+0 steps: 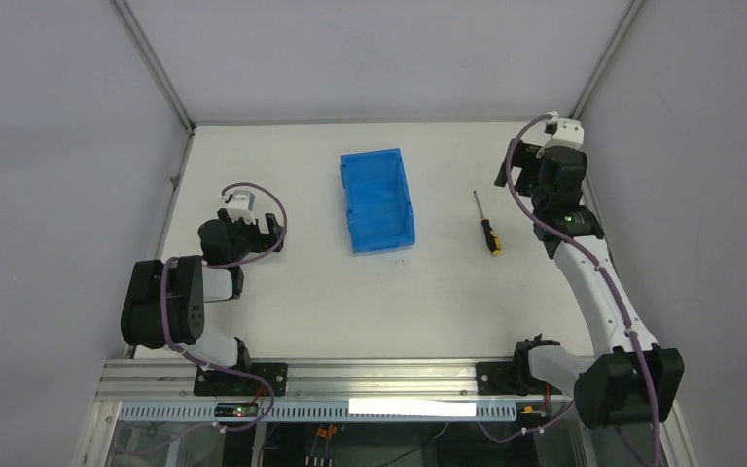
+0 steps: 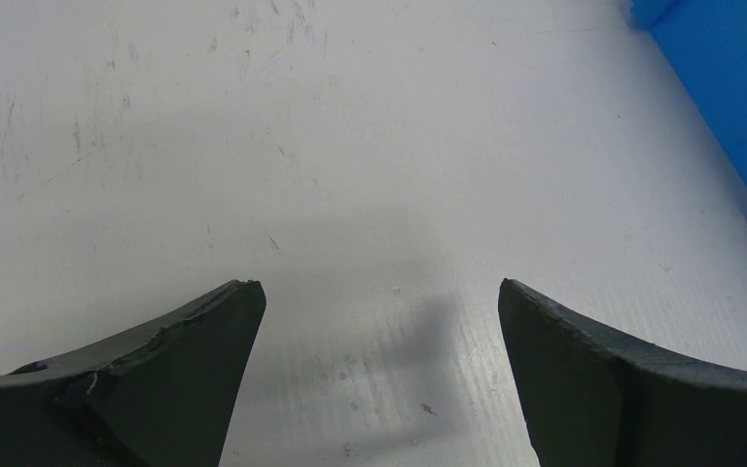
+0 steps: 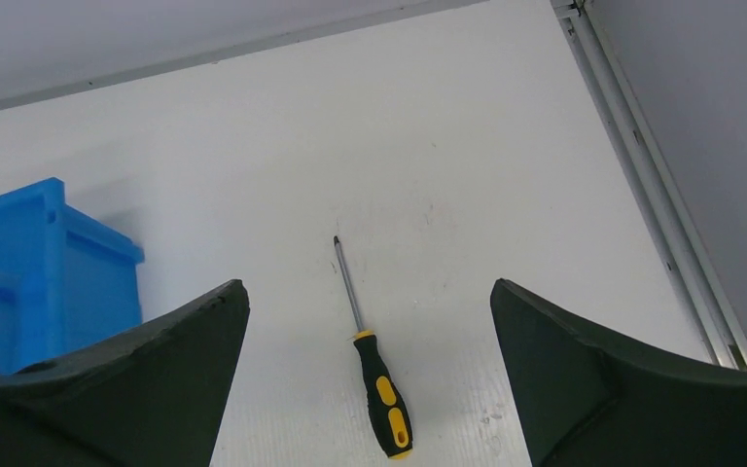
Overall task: Put the screwdriver in the bin
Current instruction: Pick up the screwdriver from the center of the board.
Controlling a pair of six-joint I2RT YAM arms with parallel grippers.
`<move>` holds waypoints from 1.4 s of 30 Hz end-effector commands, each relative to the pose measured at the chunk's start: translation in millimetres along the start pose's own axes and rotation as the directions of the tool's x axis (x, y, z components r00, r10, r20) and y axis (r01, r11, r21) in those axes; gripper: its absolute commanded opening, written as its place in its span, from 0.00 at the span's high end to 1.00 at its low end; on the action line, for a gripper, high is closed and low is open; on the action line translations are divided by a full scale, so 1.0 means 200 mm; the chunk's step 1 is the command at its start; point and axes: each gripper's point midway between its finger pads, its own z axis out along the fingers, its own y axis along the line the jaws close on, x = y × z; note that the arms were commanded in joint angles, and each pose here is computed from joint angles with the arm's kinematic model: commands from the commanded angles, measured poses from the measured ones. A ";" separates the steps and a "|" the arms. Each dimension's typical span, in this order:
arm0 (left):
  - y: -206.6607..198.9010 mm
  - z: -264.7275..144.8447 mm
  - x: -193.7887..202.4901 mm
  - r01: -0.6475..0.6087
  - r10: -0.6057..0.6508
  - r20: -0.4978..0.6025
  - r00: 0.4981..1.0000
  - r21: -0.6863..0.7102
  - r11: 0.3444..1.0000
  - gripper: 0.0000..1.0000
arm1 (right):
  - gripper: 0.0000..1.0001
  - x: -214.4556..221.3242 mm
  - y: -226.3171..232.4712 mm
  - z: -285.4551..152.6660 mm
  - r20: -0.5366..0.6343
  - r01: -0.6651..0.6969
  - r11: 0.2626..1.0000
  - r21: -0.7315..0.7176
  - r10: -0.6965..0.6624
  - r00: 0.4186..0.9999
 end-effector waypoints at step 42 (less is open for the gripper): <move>0.01 0.00 -0.06 -0.027 0.026 0.037 0.999 0.009 1.000 0.01 | 0.01 0.20 0.07 0.00 -0.462 0.030 0.999 -0.028 -0.040 0.886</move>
